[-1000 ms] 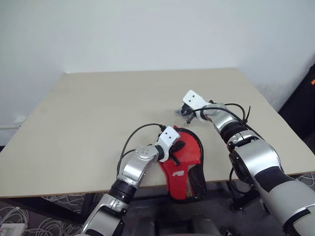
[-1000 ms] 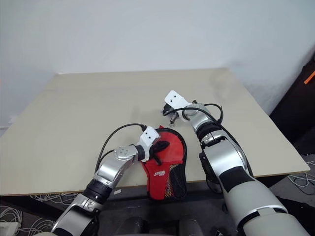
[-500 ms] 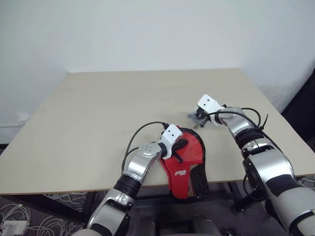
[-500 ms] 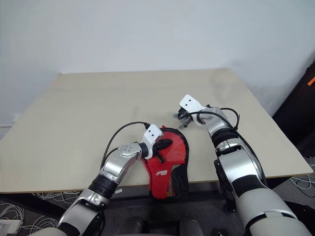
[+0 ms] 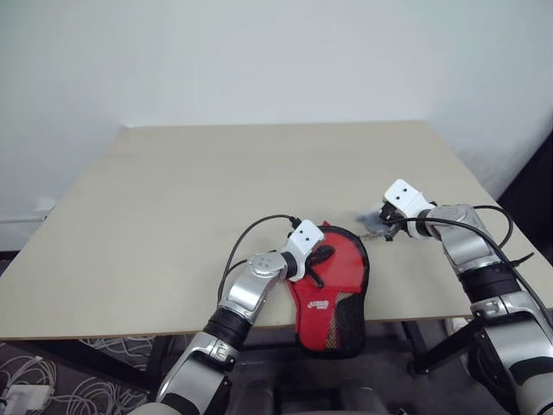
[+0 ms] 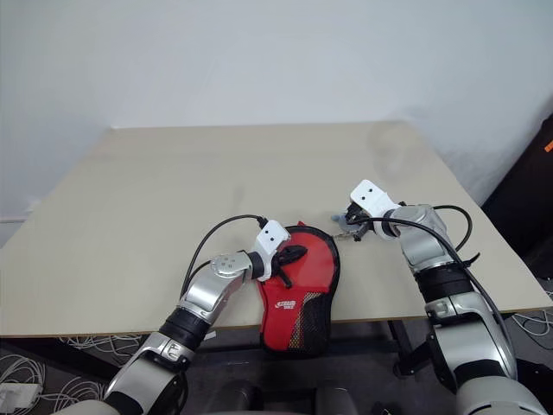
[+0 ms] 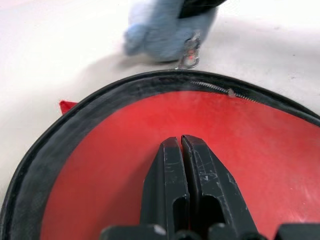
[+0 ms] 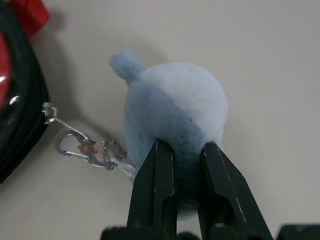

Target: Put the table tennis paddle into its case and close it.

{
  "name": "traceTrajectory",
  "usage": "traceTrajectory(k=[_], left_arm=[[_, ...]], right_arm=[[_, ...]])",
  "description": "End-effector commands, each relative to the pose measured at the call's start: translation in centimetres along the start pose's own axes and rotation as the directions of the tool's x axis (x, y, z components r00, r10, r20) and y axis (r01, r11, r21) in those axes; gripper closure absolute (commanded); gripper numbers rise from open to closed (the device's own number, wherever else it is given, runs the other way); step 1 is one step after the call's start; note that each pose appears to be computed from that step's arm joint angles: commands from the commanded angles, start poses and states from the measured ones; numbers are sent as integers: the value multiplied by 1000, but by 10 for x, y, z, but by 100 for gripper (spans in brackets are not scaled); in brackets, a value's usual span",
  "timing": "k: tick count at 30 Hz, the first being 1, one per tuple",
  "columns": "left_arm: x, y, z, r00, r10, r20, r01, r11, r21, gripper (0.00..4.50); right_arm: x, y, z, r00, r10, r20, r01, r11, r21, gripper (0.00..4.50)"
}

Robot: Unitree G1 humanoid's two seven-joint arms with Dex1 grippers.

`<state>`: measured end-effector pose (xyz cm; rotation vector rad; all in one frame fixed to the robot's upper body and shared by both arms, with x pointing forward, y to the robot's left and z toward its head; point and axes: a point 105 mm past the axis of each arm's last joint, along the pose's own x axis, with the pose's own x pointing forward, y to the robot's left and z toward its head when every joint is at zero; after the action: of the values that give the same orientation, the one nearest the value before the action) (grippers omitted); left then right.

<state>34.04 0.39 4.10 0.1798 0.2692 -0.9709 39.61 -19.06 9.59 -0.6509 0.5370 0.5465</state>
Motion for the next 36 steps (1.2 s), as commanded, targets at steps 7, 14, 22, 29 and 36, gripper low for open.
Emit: traceTrajectory(k=[7,14,22,29,36], left_arm=[[0,-4,-25,996,-16,-86,13,1000,-25,450],[0,-3,-24,996,-19,-89,18,1000,-16,450],[0,-2,-24,995,-17,-94,17,1000,-7,450],[1,-2,-24,996,-14,-93,14,1000,0,450],[-3,-1,-24,996,7,-89,-7,1000,-2,450]], right_arm=[[-31,-25,9,994,-110,6,110,992,55,436],[-35,0,5,999,39,-37,-38,999,22,158],[-52,-33,81,982,92,167,-103,993,54,128],[-6,-69,90,979,-106,172,85,988,126,128],[25,-54,54,989,-123,78,112,985,127,128]])
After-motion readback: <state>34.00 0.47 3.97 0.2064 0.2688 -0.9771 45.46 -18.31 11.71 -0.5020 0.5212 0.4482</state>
